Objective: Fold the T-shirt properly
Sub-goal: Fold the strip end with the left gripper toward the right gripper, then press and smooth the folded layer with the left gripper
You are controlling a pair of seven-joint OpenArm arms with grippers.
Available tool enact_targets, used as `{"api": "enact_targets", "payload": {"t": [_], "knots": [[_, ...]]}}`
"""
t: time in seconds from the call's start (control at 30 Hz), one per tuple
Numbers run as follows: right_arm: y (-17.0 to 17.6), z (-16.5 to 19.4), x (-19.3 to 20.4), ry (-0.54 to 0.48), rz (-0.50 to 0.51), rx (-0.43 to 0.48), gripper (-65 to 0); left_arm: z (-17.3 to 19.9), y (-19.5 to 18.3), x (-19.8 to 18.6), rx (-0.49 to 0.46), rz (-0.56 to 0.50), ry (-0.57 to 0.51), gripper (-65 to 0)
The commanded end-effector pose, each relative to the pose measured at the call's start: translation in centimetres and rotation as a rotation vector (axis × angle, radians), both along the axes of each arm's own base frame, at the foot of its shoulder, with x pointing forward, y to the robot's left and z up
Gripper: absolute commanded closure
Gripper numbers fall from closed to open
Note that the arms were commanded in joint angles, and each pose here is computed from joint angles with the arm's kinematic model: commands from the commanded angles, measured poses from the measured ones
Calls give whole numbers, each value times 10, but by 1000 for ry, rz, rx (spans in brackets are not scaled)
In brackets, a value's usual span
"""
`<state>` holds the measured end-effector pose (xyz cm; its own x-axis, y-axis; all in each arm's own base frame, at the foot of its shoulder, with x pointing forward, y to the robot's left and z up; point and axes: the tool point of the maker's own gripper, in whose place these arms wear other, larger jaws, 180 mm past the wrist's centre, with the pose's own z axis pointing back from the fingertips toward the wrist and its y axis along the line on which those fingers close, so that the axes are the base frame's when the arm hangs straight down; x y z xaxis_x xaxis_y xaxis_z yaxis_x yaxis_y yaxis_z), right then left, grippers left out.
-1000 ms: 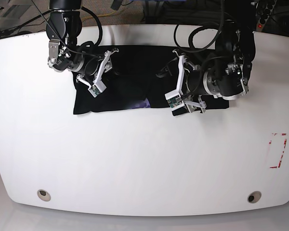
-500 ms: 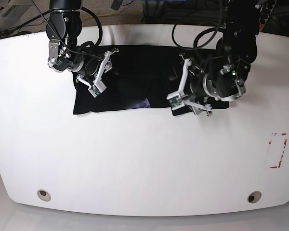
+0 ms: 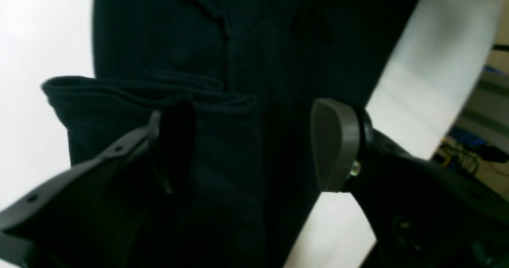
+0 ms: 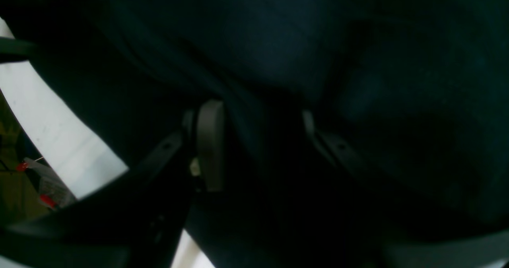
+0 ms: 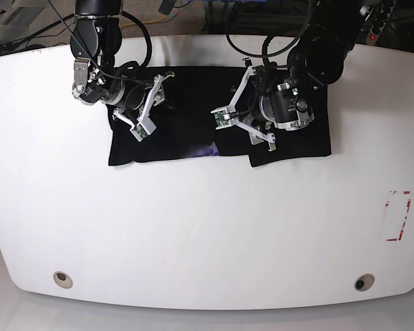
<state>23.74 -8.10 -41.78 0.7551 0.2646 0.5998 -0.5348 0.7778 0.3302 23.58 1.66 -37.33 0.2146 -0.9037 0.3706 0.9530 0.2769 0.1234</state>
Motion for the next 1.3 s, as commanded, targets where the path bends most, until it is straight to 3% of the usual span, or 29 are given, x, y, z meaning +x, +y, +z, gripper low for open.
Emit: {"api": "enact_targets", "payload": {"t": [0.0, 0.2, 0.4, 0.6, 0.8, 1.27], "knots": [[-5, 0, 1, 1, 2, -25, -224, 6, -3, 10, -11, -4, -49, -421], [-6, -1, 1, 3, 1, -26, -224, -7, 5, 15, 29, 15, -50, -393], [-6, -13, -4, 47, -7, -14, -224, -19, 4, 19, 56, 40, -39, -124], [-5, -14, -5, 44, -15, -2, -224, -14, 3, 26, 89, 49, -90, 0], [-5, -13, -3, 41, -15, -2, -224, 15, -10, 21, 27, 26, -170, 0], [-5, -13, -3, 41, -15, -2, -224, 9, -1, -16, 75, -16, -139, 0]]}}
